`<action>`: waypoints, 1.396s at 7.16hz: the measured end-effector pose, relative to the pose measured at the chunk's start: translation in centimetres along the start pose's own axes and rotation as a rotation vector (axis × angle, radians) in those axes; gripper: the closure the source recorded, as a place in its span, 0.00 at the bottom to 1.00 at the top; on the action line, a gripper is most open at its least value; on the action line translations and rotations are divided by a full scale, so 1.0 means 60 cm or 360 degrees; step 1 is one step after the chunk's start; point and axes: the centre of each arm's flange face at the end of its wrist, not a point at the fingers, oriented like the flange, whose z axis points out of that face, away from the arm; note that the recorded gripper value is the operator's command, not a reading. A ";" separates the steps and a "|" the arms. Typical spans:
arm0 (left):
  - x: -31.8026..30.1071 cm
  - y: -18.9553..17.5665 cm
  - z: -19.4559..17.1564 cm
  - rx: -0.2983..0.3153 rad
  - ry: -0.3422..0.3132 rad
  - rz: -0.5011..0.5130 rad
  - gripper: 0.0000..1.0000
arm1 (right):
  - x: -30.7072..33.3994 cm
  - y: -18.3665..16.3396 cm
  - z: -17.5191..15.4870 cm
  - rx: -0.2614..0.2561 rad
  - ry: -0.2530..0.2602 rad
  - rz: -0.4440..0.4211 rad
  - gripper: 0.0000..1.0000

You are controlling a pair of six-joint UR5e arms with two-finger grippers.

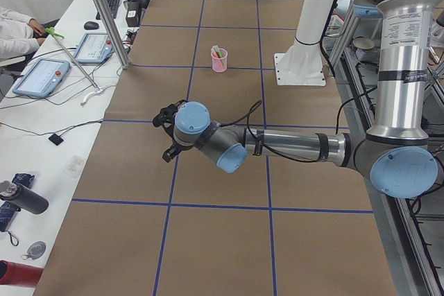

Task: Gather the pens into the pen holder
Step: 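Lower the right gripper onto the yellow highlighter and grasp it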

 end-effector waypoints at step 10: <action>-0.002 0.072 0.000 -0.0072 -0.0105 -0.0087 0.00 | -0.130 -0.111 -0.157 0.0340 -0.0076 0.0002 1.00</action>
